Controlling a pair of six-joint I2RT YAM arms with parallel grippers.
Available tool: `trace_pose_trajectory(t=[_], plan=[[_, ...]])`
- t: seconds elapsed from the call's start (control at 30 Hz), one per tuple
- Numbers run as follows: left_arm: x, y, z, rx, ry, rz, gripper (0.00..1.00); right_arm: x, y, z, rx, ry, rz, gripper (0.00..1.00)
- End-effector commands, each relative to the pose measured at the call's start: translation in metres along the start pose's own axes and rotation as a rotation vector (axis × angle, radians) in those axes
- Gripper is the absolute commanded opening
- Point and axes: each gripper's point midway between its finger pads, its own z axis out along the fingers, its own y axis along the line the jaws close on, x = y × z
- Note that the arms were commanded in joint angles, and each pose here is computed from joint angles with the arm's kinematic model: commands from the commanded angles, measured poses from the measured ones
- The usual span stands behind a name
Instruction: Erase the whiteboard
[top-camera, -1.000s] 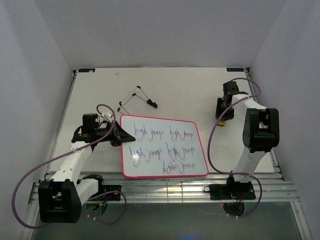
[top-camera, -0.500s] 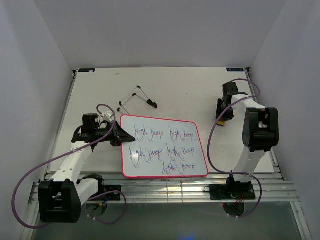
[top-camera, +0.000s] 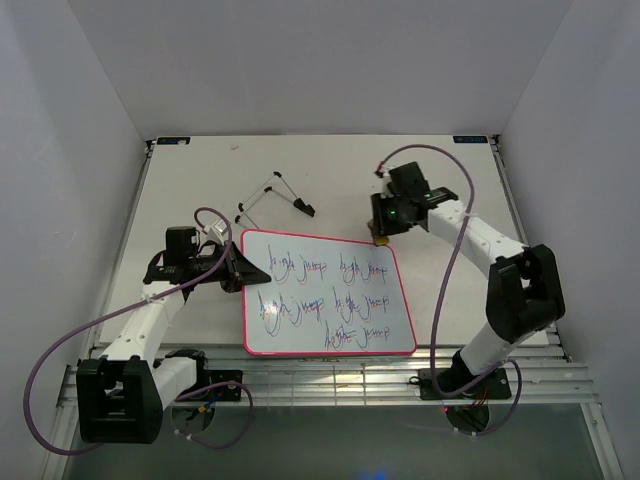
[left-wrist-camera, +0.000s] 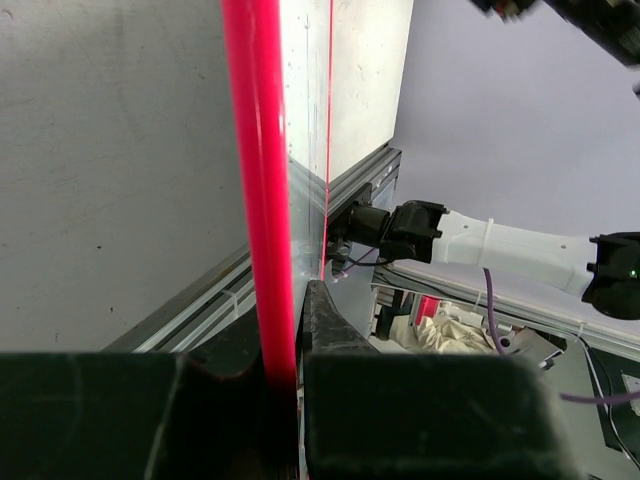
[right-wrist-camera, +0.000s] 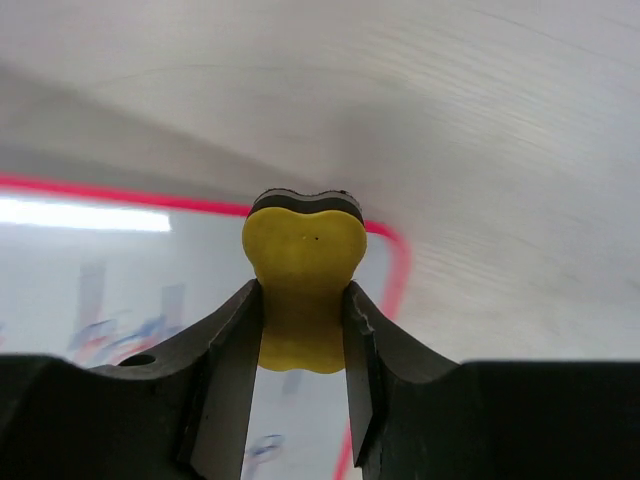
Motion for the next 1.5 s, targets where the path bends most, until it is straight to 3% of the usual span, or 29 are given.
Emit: trace_pose_trajectory(t=[0.0,0.17,0.37,0.53,0.83,1.23,1.47], plan=[[-0.025,0.006,-0.001,-0.075,-0.089,0.179,0.00,-0.002,0.140,-0.034,-0.354,-0.048,-0.222,0.33],[-0.025,0.002,-0.002,-0.055,-0.094,0.204,0.00,0.030,0.259,-0.054,-0.507,-0.034,-0.418,0.33],[-0.022,-0.006,-0.005,-0.025,-0.111,0.240,0.00,0.036,0.312,-0.053,-0.536,-0.029,-0.480,0.33],[-0.022,-0.007,-0.006,-0.018,-0.113,0.244,0.00,0.046,0.307,-0.028,-0.465,0.016,-0.489,0.34],[-0.019,-0.006,-0.003,-0.003,-0.086,0.232,0.00,0.041,0.233,0.000,-0.288,0.091,-0.413,0.34],[-0.018,-0.002,0.002,0.009,-0.066,0.220,0.00,0.024,0.349,-0.029,-0.526,0.041,-0.539,0.35],[-0.019,-0.004,0.001,0.013,-0.070,0.228,0.00,0.023,0.321,0.001,-0.419,0.073,-0.520,0.35]])
